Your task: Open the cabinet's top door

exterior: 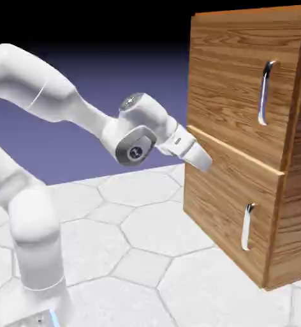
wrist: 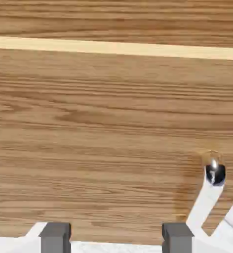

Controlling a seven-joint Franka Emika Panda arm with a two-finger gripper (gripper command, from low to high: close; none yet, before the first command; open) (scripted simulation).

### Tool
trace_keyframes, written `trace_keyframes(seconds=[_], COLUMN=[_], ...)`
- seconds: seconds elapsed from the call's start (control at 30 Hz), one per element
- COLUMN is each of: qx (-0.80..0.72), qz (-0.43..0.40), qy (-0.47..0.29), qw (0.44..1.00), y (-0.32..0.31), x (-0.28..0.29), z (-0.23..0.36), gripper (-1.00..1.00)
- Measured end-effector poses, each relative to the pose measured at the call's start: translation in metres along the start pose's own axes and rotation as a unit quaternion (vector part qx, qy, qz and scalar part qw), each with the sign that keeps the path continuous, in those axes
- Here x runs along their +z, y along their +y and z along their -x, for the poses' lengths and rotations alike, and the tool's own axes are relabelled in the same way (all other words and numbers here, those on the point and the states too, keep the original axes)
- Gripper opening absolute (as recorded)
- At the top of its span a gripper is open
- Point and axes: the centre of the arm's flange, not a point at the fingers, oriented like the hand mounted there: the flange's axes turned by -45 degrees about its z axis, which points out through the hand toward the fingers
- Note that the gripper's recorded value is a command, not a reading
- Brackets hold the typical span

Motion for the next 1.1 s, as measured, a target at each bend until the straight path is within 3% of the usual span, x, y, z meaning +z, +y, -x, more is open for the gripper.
trace_keyframes(seconds=[0.57,1.1], qx=[-0.014,-0.007], qz=[-0.005,-0.005], qy=[0.123,0.232], qw=[0.992,0.973], y=[-0.019,0.004], x=[-0.058,-0.09], z=[-0.07,-0.099], gripper=[0.0,0.0])
